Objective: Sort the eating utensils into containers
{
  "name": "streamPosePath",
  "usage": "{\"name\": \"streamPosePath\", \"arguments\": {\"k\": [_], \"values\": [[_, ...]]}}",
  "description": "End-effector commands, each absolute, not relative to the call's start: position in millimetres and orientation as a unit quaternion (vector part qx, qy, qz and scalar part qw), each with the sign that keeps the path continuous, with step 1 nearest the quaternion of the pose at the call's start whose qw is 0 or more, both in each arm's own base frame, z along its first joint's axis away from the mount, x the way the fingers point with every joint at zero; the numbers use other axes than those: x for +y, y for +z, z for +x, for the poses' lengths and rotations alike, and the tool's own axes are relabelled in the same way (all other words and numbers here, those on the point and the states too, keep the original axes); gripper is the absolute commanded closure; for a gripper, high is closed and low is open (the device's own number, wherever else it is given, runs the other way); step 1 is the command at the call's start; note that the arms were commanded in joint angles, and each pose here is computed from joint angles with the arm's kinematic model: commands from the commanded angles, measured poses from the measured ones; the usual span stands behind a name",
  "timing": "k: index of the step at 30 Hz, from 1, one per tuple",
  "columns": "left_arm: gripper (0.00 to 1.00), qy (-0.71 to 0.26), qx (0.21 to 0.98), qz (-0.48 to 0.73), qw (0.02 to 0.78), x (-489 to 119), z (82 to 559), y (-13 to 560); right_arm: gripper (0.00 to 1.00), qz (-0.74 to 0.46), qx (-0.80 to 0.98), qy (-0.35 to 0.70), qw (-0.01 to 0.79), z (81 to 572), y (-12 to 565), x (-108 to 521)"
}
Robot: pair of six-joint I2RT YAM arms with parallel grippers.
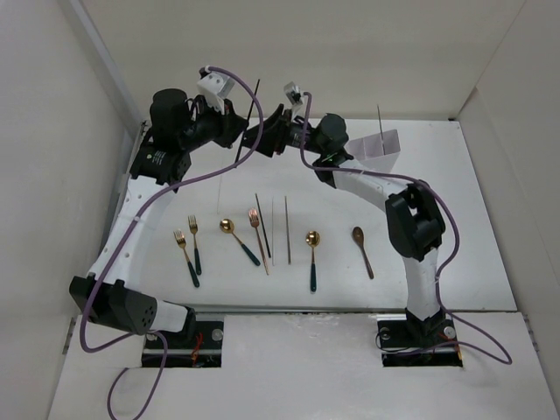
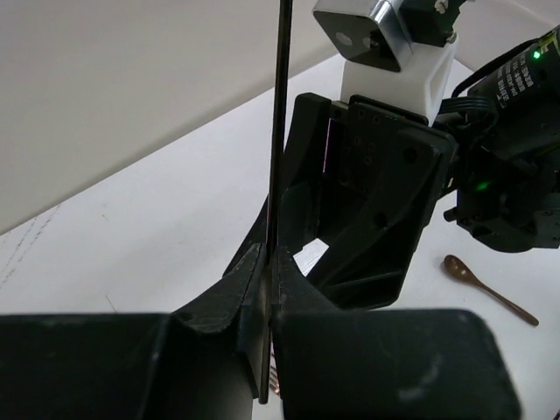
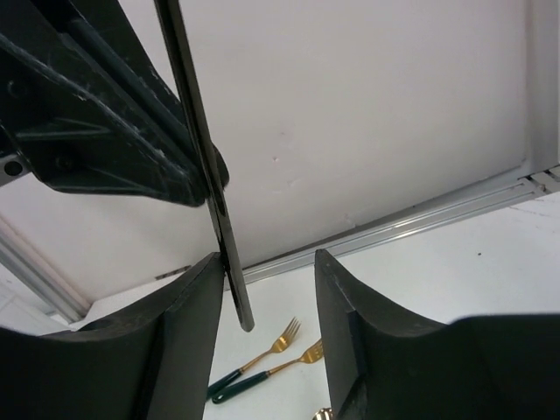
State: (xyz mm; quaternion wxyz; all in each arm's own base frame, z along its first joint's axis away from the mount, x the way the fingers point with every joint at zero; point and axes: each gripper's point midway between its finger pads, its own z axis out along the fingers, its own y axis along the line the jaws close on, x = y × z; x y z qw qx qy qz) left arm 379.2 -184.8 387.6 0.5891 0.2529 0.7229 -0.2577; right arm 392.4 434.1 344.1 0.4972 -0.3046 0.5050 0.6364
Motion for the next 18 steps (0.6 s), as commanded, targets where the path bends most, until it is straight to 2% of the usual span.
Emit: {"name": "streamPosePath", "arguments": {"k": [1,4,8,9,13,15,16,18], "values": [[1.0,-0.268,0.705,0.258,0.604,-187,367,403,0.49,-0.316,0.46,0.633,0.536,389,383,433],[1.0,-0.268,0.705,0.258,0.604,-187,368,401,0.51,-0.325,0.448,0.637,0.537,384,385,437],[1.0,-0.268,0.708,0.257,0.6,-187,368,397,0.6,-0.327,0.447,0.639,0.534,380,385,440],[1.0,-0.269,0.712,0.257,0.596,-187,369,391,0.69,-0.327,0.444,0.641,0.534,379,387,440],[1.0,-0.272,0.714,0.253,0.594,-188,369,388,0.81,-0.334,0.423,0.646,0.54,373,394,437],[1.0,-0.274,0.715,0.25,0.592,-188,369,388,0.96,-0.362,0.403,0.648,0.536,362,402,436],[0.93,-0.277,0.714,0.253,0.591,-191,367,388,1.0,-0.365,0.406,0.651,0.527,362,399,438],[0.85,-0.274,0.718,0.25,0.589,-190,369,384,1.0,-0.363,0.417,0.652,0.519,366,395,435]]}}
